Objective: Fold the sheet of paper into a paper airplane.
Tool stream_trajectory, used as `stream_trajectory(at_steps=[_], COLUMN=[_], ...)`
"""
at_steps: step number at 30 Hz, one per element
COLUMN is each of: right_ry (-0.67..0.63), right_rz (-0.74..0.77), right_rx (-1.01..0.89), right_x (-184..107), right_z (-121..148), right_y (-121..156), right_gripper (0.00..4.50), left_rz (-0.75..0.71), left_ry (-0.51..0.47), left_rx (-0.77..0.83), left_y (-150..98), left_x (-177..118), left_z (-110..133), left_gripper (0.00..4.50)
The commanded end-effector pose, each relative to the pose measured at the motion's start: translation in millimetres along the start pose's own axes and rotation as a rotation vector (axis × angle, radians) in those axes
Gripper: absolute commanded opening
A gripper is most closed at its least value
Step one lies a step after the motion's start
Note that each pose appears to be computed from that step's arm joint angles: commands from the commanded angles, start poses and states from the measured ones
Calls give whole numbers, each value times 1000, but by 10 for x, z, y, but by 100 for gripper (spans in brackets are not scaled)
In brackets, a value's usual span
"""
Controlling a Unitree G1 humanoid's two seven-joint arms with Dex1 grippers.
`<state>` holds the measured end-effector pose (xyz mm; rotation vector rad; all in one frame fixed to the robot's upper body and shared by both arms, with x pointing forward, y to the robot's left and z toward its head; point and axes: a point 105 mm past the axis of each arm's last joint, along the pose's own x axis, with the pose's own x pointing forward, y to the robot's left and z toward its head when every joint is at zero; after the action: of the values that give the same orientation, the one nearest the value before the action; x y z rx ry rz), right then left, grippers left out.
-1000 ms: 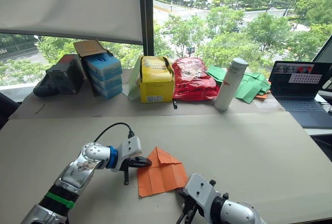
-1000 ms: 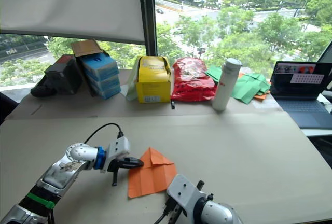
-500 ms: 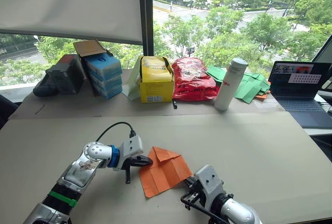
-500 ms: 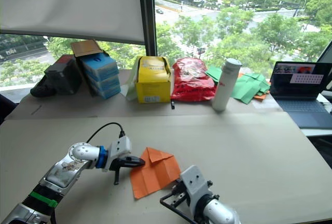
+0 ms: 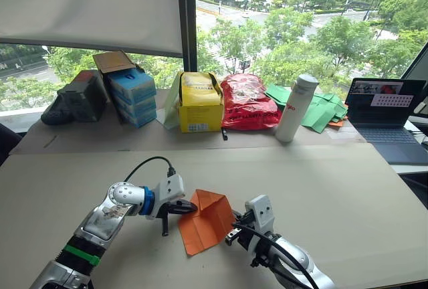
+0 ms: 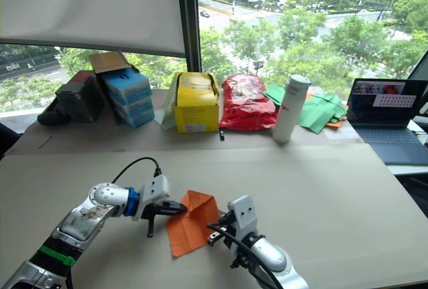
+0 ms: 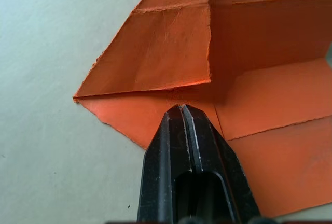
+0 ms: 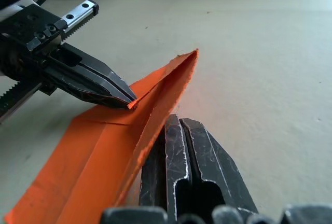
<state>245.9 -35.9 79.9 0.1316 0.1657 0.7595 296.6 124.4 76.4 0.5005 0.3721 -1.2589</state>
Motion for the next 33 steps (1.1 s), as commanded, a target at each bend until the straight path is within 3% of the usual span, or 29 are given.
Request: stream_trajectory(at_steps=[1,7,22,33], right_ry=[-39,5,56,93], right_rz=[135,249,220,260], right_rx=[-2,-42,-121,-191], right_x=[30,106,233,303], right_z=[120,76,13,-22], right_y=[205,325,205,216], right_gripper=[0,0,0,0], left_rz=[2,2,-19,136], left_ry=[38,37,-7,-1], left_rx=[-8,-4,15,-86], left_y=[6,12,43,167], left_x=[22,33,144,-243], left_z=[-70,-64,59,-85], left_gripper=[1,1,1,1])
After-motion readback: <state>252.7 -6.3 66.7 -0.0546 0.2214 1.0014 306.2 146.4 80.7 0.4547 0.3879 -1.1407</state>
